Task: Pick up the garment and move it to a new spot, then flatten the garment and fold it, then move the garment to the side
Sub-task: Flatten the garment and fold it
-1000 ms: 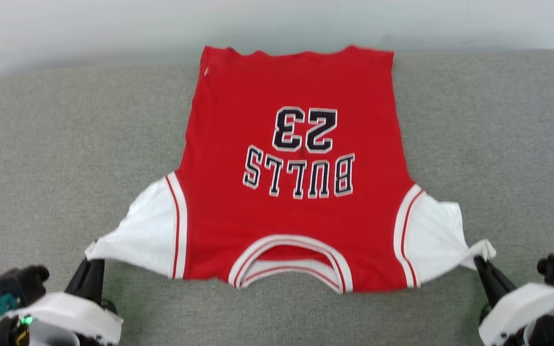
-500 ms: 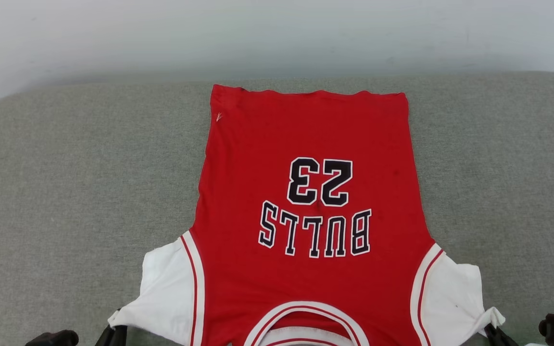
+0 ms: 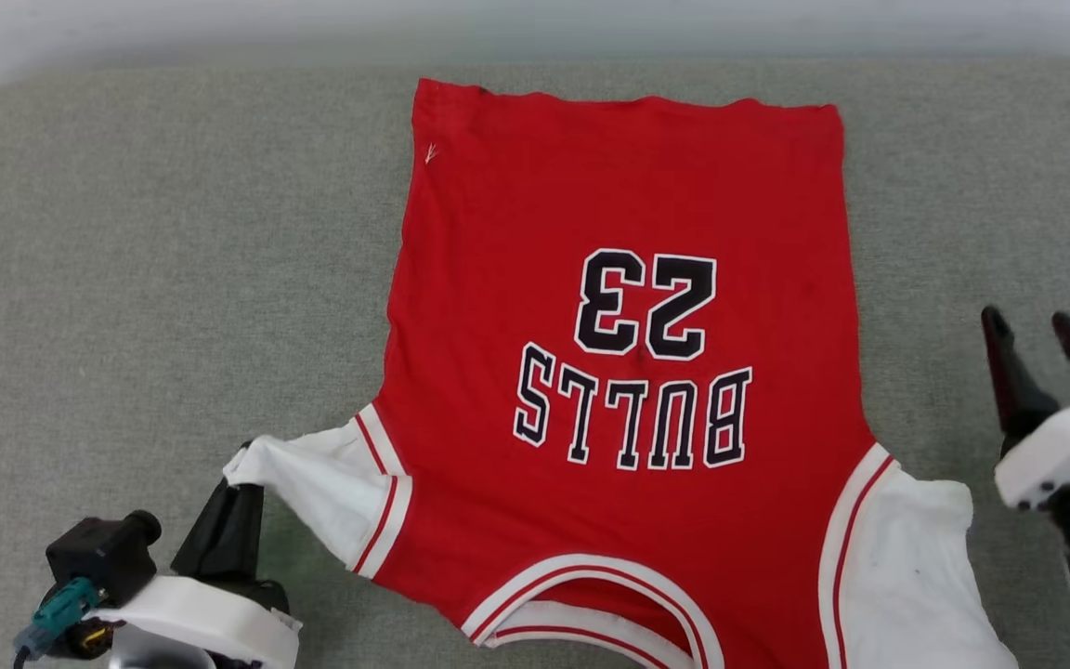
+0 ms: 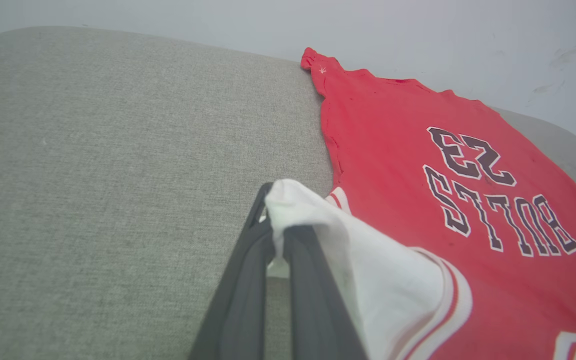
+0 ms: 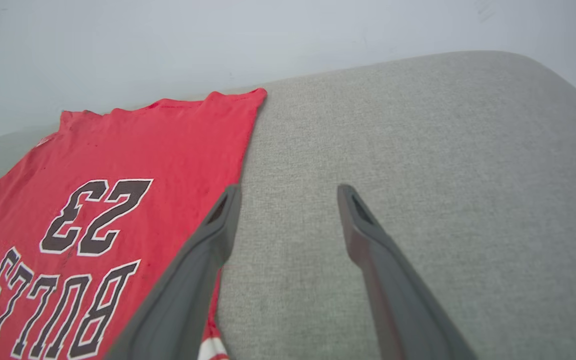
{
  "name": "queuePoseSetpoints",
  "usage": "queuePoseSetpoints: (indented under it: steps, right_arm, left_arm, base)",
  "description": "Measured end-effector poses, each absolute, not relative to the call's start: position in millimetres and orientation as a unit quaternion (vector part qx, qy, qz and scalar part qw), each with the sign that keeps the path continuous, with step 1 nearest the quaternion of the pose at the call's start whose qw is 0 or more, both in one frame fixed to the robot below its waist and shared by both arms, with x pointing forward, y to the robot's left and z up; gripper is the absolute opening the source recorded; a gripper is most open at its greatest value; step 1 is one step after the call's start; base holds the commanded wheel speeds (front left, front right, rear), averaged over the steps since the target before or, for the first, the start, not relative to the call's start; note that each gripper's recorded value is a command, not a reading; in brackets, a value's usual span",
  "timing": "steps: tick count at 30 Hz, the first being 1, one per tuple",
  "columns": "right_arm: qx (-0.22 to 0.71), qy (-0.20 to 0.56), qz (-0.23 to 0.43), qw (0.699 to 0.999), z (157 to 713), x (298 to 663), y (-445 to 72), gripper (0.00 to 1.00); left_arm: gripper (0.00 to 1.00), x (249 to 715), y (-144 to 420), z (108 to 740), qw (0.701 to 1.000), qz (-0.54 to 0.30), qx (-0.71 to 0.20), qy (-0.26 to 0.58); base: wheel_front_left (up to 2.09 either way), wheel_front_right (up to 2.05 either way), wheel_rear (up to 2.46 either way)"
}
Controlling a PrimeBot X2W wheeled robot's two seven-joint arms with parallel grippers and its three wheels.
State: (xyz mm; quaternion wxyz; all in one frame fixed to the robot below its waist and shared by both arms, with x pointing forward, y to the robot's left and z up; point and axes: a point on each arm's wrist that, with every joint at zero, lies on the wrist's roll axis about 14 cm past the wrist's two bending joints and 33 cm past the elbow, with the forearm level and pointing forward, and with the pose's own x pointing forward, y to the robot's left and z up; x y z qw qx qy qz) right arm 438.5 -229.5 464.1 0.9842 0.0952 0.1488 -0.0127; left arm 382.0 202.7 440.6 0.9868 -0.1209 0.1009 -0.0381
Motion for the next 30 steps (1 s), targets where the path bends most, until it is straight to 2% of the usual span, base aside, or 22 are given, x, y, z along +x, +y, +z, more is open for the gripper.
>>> queuePoseSetpoints:
  steps: [5, 17, 24, 28, 30]
  right_arm:
    - [0.095, 0.154, -0.015, 0.983, 469, 493, -236, 1.00]
    - [0.072, 0.313, 0.022, 0.947, 431, 603, -197, 1.00]
    - [0.060, 0.378, 0.034, 0.923, 399, 641, -170, 1.00]
    - [0.052, 0.426, 0.041, 0.902, 365, 642, -156, 1.00]
    - [0.048, 0.468, 0.043, 0.882, 348, 634, -152, 1.00]
  left_arm:
    - [0.00, 398, 195, 453, 0.990, -0.054, -0.111, 0.074]
    - [0.00, 423, 191, 472, 0.990, -0.057, -0.126, 0.019]
    - [0.00, 436, 192, 462, 0.989, -0.055, -0.137, 0.020]
    - [0.00, 436, 200, 451, 0.990, -0.041, -0.134, 0.032]
    - [0.00, 435, 203, 446, 0.990, -0.035, -0.133, 0.037]
  base:
    - [0.00, 0.00, 0.00]
    - [0.00, 0.00, 0.00]
    - [0.00, 0.00, 0.00]
    - [0.00, 0.00, 0.00]
    - [0.00, 0.00, 0.00]
